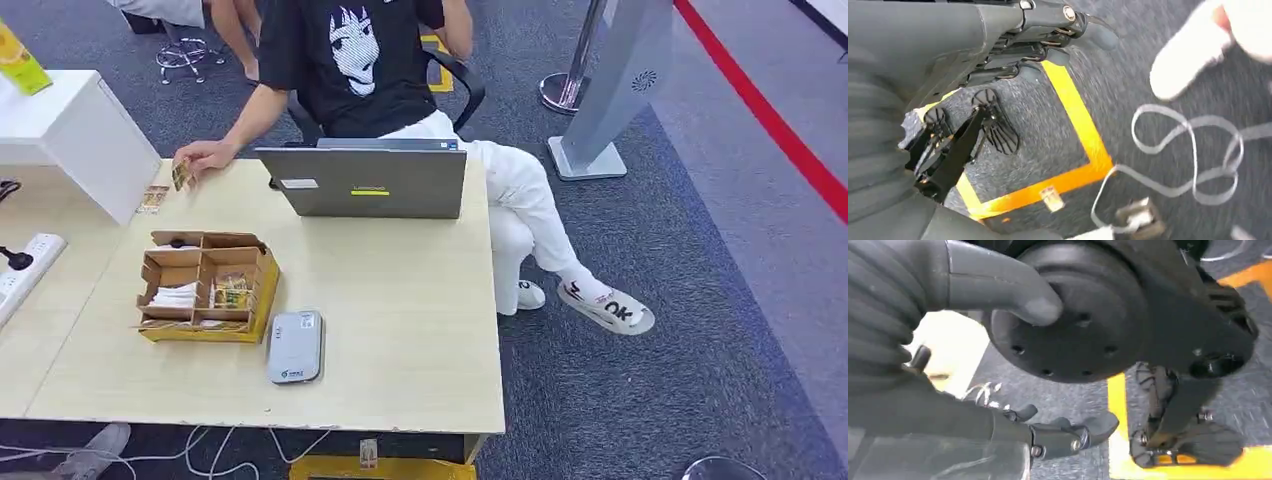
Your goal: Pass the card to the sensor for recognition and then transmit it.
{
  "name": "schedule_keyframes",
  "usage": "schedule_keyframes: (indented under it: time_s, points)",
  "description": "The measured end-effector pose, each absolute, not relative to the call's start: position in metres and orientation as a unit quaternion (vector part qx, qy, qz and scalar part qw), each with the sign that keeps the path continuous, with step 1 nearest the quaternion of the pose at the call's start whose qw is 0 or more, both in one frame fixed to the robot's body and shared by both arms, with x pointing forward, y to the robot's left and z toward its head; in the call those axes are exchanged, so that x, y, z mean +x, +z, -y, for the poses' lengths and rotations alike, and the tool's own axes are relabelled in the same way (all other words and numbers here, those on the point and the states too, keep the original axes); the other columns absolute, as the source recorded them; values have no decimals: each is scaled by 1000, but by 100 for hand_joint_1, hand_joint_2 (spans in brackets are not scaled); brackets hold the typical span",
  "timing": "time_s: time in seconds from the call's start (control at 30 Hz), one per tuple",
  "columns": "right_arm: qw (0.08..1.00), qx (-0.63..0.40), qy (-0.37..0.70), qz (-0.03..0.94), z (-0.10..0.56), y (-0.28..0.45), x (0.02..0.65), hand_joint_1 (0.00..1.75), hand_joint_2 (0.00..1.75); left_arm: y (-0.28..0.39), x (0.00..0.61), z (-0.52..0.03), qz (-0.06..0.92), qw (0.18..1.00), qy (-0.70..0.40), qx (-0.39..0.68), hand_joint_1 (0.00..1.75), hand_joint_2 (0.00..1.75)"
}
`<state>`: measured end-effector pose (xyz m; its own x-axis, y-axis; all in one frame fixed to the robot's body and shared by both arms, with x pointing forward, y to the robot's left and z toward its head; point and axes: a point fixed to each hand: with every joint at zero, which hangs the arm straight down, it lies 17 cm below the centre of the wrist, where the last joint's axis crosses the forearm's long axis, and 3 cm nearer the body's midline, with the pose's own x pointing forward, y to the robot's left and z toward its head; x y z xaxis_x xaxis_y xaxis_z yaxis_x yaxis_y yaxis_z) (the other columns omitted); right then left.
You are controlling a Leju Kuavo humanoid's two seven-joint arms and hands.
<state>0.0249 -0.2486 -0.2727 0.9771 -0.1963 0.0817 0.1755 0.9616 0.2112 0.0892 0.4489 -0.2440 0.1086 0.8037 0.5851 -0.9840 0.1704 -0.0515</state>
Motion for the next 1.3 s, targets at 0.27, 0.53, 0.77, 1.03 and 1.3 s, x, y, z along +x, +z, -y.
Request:
schedule_keyframes:
  time_s: [0.27,0.53,0.77,1.03,1.3]
  points:
    - [992,82,-94,37,241,-276,-11,0,175,-249,42,-460,202,668,682,218,0,175]
    - [992,75,-98,24,239,-276,-20,0,0,-231,27,-486,245,621,686,288,0,175]
    - [987,58,-149,18,226,-278,-26,0,175,-123,116,-520,500,674,416,350,0,175]
    - [987,61,-148,11,219,-277,-38,0,175,139,185,-512,726,501,181,435,0,175]
    - [989,77,-127,12,212,-275,-38,0,175,279,197,-450,757,327,23,565,0,175]
